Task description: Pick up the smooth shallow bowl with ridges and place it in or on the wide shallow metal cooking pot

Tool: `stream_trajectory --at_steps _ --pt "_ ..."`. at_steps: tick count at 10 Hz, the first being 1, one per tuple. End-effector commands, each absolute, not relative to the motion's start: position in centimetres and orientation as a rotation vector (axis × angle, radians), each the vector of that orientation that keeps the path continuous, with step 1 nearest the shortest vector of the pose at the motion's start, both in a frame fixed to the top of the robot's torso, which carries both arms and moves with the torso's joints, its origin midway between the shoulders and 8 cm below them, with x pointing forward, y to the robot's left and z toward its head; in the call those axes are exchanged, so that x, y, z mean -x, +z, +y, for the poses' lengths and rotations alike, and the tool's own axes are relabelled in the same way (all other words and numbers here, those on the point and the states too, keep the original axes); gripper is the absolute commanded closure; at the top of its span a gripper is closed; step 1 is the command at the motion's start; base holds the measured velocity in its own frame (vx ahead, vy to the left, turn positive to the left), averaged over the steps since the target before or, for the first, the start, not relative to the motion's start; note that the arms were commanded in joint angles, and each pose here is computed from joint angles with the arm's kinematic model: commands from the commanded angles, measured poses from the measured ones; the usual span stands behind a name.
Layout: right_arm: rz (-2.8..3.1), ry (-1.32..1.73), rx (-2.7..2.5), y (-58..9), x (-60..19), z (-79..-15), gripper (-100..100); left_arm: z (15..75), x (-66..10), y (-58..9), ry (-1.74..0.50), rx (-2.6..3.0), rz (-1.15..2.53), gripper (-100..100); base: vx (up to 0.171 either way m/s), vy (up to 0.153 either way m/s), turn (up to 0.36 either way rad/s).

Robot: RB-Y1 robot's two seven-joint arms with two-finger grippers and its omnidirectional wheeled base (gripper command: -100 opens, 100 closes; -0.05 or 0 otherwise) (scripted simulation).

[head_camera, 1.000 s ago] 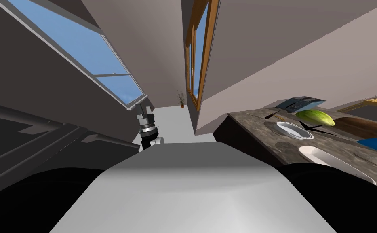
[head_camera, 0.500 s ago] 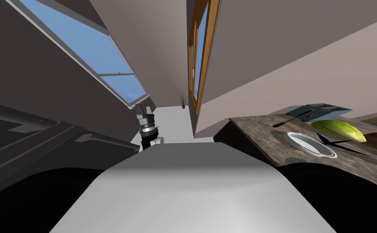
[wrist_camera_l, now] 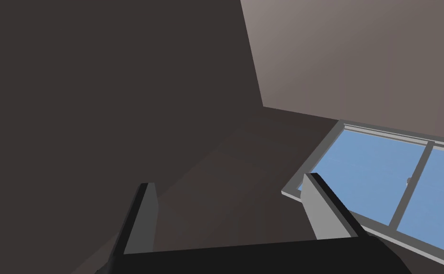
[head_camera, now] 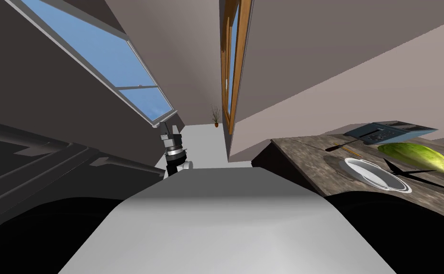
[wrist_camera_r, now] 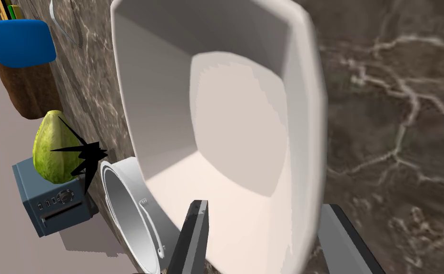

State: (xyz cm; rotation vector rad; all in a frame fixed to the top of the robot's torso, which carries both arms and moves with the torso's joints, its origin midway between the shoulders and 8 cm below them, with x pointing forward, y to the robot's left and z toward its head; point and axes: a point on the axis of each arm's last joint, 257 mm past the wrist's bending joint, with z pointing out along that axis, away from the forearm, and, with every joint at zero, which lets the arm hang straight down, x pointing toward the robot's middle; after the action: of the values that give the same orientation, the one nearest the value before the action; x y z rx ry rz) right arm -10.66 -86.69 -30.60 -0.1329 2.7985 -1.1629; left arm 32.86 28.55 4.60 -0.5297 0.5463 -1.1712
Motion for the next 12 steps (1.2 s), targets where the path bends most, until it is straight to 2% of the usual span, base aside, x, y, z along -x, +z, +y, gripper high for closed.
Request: stream_trajectory --at_steps 1,4,5,6,7,8,10,12 --pt "2.798 -1.163 0.133 -30.6 10.7 -86.7 100 28.5 -32.9 4.6 -1.171 0.53 0.546 0 0.0 0.0 0.0" --pt "2.798 -1.162 0.131 -30.6 10.7 -86.7 100 28.5 -32.9 4.6 -1.171 0.53 0.546 0 0.0 -0.002 0.0" --pt "2.798 -1.162 0.131 -30.6 10.7 -86.7 0 28.5 -32.9 4.6 -1.171 0.53 0.546 0 0.0 0.0 0.0" --pt "2.798 -1.161 0.131 -30.7 10.7 -86.7 100 28.5 -32.9 4.6 -1.171 0.53 0.546 0 0.0 0.0 0.0" --pt "2.798 -1.161 0.131 -30.7 10.7 -86.6 0 28.5 -32.9 4.6 -1.171 0.53 0.546 0 0.0 0.0 0.0" --pt "2.775 -1.209 0.12 -28.3 10.4 -88.1 100 28.5 -32.9 4.6 -1.171 0.53 0.546 0 0.018 0.064 -0.017" --pt "2.748 -1.181 0.123 -27.9 8.8 -88.2 100 28.5 -32.9 4.6 -1.171 0.53 0.546 0 0.046 0.098 -0.027" --pt "2.753 -1.221 0.107 -26.9 9.9 -88.8 100 28.5 -32.9 4.6 -1.171 0.53 0.546 0 0.015 0.018 0.015"
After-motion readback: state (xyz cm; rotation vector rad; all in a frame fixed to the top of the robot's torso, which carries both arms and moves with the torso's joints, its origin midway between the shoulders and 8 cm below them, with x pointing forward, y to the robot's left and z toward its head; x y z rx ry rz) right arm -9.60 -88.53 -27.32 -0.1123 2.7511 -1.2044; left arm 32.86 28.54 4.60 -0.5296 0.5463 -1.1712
